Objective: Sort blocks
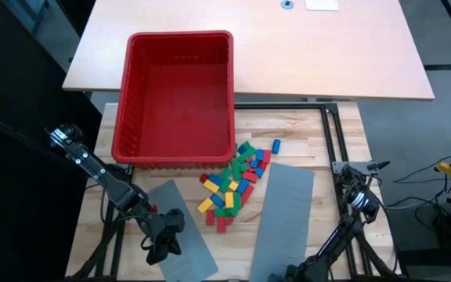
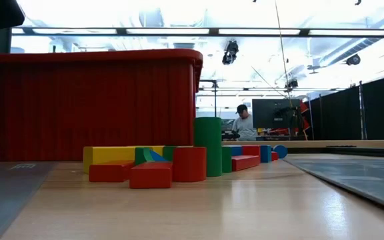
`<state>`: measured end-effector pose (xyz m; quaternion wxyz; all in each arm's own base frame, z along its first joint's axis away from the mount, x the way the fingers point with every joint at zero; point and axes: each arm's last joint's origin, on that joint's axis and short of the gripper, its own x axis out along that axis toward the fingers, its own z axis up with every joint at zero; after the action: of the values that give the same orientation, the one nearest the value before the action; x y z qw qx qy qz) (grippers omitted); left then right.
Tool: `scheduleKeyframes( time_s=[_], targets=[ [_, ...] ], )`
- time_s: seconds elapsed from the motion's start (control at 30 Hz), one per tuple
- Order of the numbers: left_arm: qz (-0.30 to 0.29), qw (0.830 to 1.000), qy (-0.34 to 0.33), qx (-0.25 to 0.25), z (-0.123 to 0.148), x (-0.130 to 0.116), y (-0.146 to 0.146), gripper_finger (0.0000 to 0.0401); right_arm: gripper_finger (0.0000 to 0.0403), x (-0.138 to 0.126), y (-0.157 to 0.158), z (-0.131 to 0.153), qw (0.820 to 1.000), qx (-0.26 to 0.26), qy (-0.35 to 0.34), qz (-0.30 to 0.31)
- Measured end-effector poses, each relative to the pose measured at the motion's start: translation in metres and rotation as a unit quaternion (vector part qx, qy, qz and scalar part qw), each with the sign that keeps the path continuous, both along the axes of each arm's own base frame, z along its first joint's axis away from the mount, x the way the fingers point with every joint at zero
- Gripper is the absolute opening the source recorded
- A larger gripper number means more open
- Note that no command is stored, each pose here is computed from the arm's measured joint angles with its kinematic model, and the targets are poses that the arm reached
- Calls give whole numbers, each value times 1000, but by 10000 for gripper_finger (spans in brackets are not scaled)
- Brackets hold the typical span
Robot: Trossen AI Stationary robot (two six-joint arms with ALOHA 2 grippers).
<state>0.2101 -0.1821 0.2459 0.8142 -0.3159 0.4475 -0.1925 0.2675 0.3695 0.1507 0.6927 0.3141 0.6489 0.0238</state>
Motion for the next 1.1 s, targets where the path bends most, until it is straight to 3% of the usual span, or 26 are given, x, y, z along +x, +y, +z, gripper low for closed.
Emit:
scheduleKeyframes(
  time_s=[0.5,0.73,1.1],
  targets=[
    [-2,1000,-2,2,0,0,0,0,258,14,17,42,994,59,-71,55],
    [-2,1000,-2,2,0,0,0,0,236,17,17,44,995,73,-64,30],
    [-7,1000,-6,6,0,0,0,0,209,25,15,46,990,70,-108,56]
  ],
)
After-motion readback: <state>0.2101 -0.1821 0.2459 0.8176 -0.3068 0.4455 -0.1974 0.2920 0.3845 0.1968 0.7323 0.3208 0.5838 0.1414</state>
